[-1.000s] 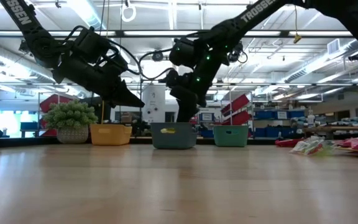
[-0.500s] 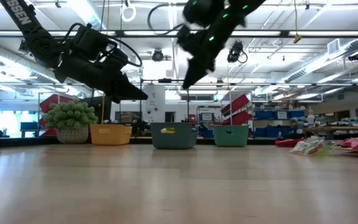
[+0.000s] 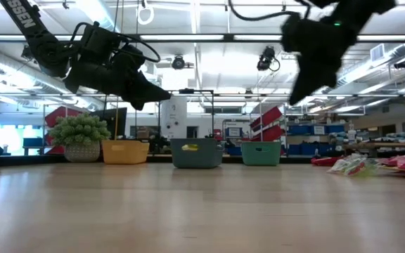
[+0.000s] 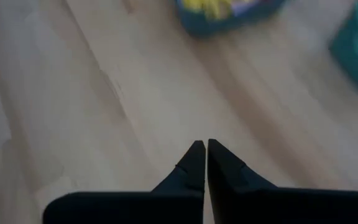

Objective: Sort candy
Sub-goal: Put the yellow candy pack into the blue bin

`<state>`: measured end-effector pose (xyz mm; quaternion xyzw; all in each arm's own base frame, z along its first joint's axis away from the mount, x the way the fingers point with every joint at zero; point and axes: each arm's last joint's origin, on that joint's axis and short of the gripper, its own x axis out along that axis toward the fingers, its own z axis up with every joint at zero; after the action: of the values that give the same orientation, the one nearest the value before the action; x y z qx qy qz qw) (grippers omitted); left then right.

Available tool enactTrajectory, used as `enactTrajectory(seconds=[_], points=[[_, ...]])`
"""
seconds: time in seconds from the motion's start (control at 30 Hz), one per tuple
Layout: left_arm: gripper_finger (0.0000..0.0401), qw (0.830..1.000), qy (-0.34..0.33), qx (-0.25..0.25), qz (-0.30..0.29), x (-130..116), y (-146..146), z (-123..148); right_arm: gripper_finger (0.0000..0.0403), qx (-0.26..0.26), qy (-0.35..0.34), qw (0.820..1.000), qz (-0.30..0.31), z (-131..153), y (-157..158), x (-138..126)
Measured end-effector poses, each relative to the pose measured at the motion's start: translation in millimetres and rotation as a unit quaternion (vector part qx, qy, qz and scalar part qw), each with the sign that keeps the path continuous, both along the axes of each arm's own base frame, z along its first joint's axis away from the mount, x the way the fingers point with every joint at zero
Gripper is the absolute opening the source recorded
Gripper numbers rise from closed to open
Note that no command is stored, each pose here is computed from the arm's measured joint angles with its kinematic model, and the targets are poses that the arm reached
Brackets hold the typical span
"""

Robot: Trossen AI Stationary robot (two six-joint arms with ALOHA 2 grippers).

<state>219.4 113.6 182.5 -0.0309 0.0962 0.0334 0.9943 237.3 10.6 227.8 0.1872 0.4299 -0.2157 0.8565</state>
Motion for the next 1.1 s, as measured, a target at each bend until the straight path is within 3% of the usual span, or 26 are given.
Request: enactTrajectory(seconds=[0.27,0.47,0.67,0.93,1.1], points=[[0.0001,1.000,0.008,-0.008,0.000,-0.1,-0.7,-1.9,0.0095,0.024,0.157,0.985,-0.064,-23.0,10.6,-34.9],[0.0001,1.000,0.021,-0.016,0.000,-0.8,-1.1,-4.6,0.0153,0.058,0.218,0.973,-0.046,-34.6,20.0,-36.3],[0.0001,1.000,0.023,-0.015,0.000,-0.9,-1.1,-4.9,0.0155,0.070,0.288,0.952,-0.073,-49.0,27.1,-38.2],[0.0001,0.999,0.034,-0.016,-0.001,-1.4,-1.4,-7.1,0.0171,0.068,0.361,0.929,-0.037,-74.3,35.7,-40.0],[0.0001,0.999,0.033,-0.016,-0.001,-1.4,-1.4,-7.0,0.0120,0.071,0.396,0.914,-0.044,-88.5,30.7,-46.8]])
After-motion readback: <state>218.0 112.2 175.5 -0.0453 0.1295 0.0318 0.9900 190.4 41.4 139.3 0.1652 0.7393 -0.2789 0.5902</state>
